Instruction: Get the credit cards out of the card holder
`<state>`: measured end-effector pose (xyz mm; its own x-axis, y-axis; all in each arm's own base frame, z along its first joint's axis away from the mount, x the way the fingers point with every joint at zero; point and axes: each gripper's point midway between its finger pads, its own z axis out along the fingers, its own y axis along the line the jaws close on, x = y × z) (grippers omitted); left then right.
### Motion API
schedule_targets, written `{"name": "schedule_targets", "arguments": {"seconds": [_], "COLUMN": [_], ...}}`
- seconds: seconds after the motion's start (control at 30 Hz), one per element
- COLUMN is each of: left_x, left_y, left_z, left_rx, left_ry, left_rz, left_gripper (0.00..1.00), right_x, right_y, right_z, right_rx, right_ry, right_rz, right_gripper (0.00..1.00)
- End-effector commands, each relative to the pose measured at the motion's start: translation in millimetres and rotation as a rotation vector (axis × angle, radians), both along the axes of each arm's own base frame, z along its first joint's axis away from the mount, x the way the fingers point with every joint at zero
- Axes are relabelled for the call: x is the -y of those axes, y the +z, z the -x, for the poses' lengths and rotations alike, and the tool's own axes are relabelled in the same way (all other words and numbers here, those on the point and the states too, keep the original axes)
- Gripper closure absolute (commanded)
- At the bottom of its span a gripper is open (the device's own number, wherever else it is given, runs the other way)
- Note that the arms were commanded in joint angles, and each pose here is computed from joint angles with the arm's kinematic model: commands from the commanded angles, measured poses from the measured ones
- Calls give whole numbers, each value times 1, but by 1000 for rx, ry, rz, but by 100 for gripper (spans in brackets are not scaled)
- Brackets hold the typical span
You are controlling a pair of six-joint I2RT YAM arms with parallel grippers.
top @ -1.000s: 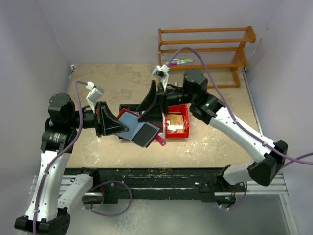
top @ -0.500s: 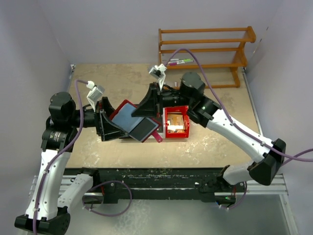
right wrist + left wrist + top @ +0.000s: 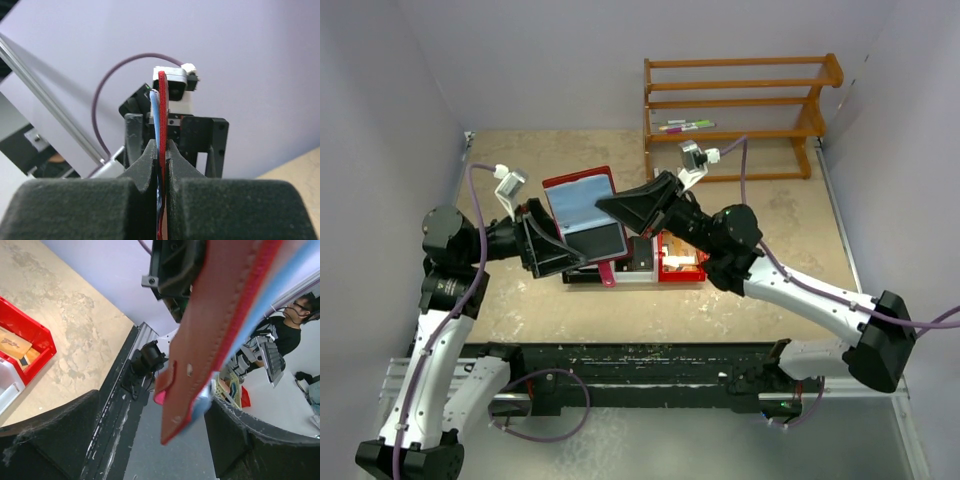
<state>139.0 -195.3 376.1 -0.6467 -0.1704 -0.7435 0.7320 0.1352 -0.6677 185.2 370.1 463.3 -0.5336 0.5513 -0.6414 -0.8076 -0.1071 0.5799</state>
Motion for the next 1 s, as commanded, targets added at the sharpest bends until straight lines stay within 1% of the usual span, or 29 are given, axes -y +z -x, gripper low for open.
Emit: {"name": "schedule_targets", "arguments": {"seconds": [0.0,0.07,0.1,0.13,0.17,0.2,0.3,0.33,0.37,0.4,0.43,0.47,0.53,0.57,0.67,0.77,0.8,0.9,0.97], "left_x": [1,1,0,0,0,0,0,0,0,0,-1,-1,-1,-1,-1,-1,-1,-1,-1], "left_y": [22,24,24,24,24,24,22,20,17,15,13,12,11,10,7,1,-1,-2,-1], "left_z": [0,2,2,2,1,0,-1,-1,-1,-1,-2,-2,1,2,5,6,5,8,12], "left_rx": [39,43,44,45,46,45,43,42,36,46,50,55,64,75,88,70,59,58,70], "left_ry": [9,12,16,21,28,34,33,30,30,33,33,32,17,8,-19,-61,-73,-95,-111], "left_rz": [71,75,77,80,83,86,81,75,63,44,28,16,-6,-15,-36,-60,-69,-75,-73], "left_gripper": [19,26,35,39,48,58,78,84,89,93,97,99,100,100,100,100,100,100,100], "right_x": [32,37,37,37,35,31,21,18,12,12,12,11,12,13,9,3,3,2,1], "right_y": [38,34,30,30,27,25,17,14,8,6,1,-6,-20,-28,-48,-73,-76,-73,-69], "right_z": [-1,-3,-5,-5,-4,-4,-3,-3,3,1,-1,-2,-2,3,23,25,27,31,32], "right_rx": [-25,-44,-62,-69,-76,-83,-97,-98,-97,-84,-65,-41,9,51,164,166,161,185,199], "right_ry": [-125,-159,-176,-183,-183,-183,-171,-165,-124,-110,-94,-60,31,87,273,370,399,464,489], "right_rz": [-266,-315,-331,-351,-359,-362,-349,-333,-297,-268,-217,-146,4,77,288,466,496,487,474], "right_gripper": [100,100,100,100,100,100,100,100,98,85,76,68,54,50,46,46,45,45,47]}}
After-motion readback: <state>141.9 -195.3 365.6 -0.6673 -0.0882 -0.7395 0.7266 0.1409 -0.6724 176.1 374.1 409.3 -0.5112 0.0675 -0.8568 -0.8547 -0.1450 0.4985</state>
